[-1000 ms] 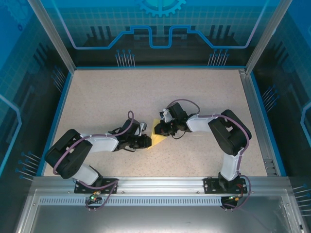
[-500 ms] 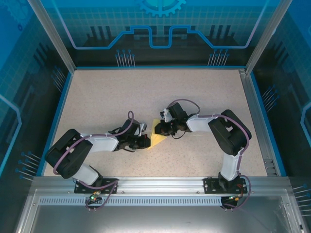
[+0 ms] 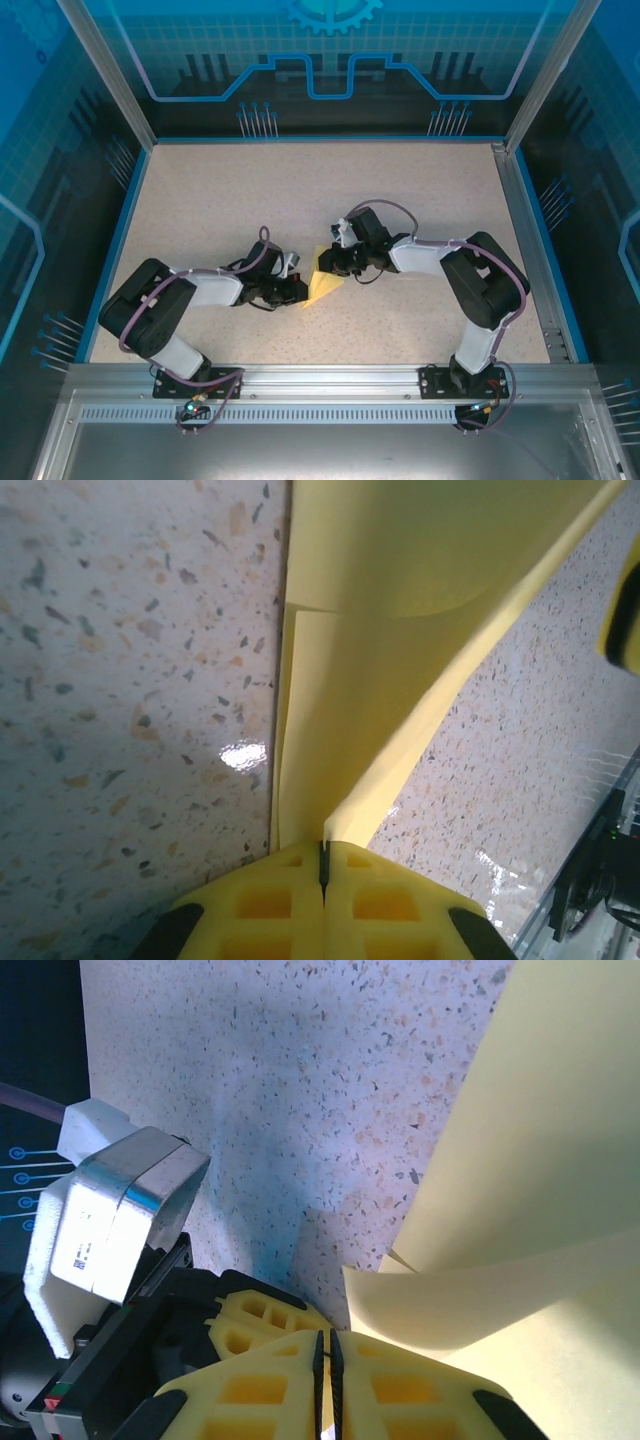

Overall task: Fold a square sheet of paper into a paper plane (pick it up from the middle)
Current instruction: Fourth fold the wing at the center of the table.

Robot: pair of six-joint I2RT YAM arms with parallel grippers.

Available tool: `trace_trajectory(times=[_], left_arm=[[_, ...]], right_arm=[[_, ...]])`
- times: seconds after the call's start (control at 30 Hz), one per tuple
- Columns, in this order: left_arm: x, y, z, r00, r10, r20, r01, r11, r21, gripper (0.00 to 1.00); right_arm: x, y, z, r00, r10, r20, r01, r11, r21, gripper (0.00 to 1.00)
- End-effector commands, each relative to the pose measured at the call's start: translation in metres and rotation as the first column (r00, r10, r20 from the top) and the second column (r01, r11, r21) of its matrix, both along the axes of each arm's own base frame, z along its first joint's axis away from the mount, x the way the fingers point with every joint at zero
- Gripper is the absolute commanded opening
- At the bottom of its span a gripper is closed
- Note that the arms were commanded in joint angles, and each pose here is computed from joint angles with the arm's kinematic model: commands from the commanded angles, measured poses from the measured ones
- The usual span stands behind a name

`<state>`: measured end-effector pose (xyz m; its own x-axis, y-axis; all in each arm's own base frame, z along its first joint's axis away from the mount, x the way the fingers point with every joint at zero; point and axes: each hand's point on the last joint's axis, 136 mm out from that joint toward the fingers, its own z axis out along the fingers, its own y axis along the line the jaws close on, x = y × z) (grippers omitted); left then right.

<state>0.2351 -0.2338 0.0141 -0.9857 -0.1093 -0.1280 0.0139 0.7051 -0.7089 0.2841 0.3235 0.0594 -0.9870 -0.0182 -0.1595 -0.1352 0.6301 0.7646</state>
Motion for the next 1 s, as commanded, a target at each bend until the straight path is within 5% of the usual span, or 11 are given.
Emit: trace_trajectory(times=[0.0, 0.97], left_arm=[[0.001, -0.002, 0.002, 0.999, 0.003, -0.039, -0.005, 1.000, -0.031, 0.02], [0.004, 0.005, 0.000, 0.997, 0.024, -0.073, -0.026, 0.999, -0.034, 0.01]], right_arm=[[-0.002, 0.001, -0.006, 1.000, -0.004, -0.022, 0.004, 1.000, -0.003, 0.13], [0.007, -0.013, -0.040, 0.995, -0.069, -0.077, 0.059, 0.991, -0.124, 0.12]])
